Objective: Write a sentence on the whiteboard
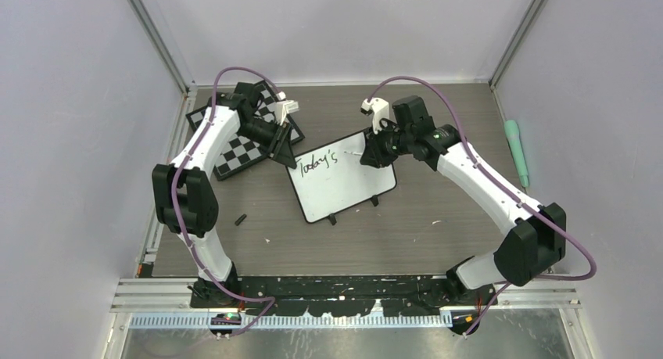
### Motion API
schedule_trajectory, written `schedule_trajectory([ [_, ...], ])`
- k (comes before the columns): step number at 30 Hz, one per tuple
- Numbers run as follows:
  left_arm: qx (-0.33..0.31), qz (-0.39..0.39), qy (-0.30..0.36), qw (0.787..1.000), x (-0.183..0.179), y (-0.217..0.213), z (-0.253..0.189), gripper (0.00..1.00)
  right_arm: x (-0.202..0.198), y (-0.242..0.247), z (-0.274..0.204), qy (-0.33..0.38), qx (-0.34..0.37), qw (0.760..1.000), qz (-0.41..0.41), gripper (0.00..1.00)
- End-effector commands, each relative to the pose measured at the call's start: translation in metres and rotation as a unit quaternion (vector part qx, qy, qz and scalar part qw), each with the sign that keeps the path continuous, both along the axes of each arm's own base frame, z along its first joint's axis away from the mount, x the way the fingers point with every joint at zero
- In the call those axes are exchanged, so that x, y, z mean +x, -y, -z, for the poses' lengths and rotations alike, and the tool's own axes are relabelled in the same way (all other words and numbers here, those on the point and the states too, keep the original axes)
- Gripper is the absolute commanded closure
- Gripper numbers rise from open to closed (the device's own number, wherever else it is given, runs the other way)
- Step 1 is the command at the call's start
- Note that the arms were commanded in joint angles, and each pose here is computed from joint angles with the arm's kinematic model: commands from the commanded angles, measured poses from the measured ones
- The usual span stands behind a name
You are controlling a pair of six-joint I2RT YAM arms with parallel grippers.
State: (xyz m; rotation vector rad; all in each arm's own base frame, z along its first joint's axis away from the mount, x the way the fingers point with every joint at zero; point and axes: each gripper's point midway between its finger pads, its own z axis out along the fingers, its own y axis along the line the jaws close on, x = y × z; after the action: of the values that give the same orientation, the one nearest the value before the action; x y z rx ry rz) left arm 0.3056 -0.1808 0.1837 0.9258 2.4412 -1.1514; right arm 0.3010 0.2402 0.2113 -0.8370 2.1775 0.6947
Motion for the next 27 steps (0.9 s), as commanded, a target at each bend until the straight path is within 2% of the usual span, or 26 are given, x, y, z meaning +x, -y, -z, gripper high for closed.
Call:
schedule_trajectory([
  [1,-0.020,0.007,0.020,1.000,-0.004,0.003,-0.015,0.75,0.018,0.002,-0.016,0.037,-0.004,0.999,0.017,1.00],
  [9,-0.020,0.008,0.018,1.000,-0.005,0.003,-0.013,0.82,0.030,0.002,-0.017,0.048,-0.007,0.998,0.038,1.00],
  [27,-0.021,0.010,0.016,1.000,-0.005,0.003,-0.011,0.91,0.041,-0.006,-0.014,0.037,-0.006,0.999,0.038,1.00],
])
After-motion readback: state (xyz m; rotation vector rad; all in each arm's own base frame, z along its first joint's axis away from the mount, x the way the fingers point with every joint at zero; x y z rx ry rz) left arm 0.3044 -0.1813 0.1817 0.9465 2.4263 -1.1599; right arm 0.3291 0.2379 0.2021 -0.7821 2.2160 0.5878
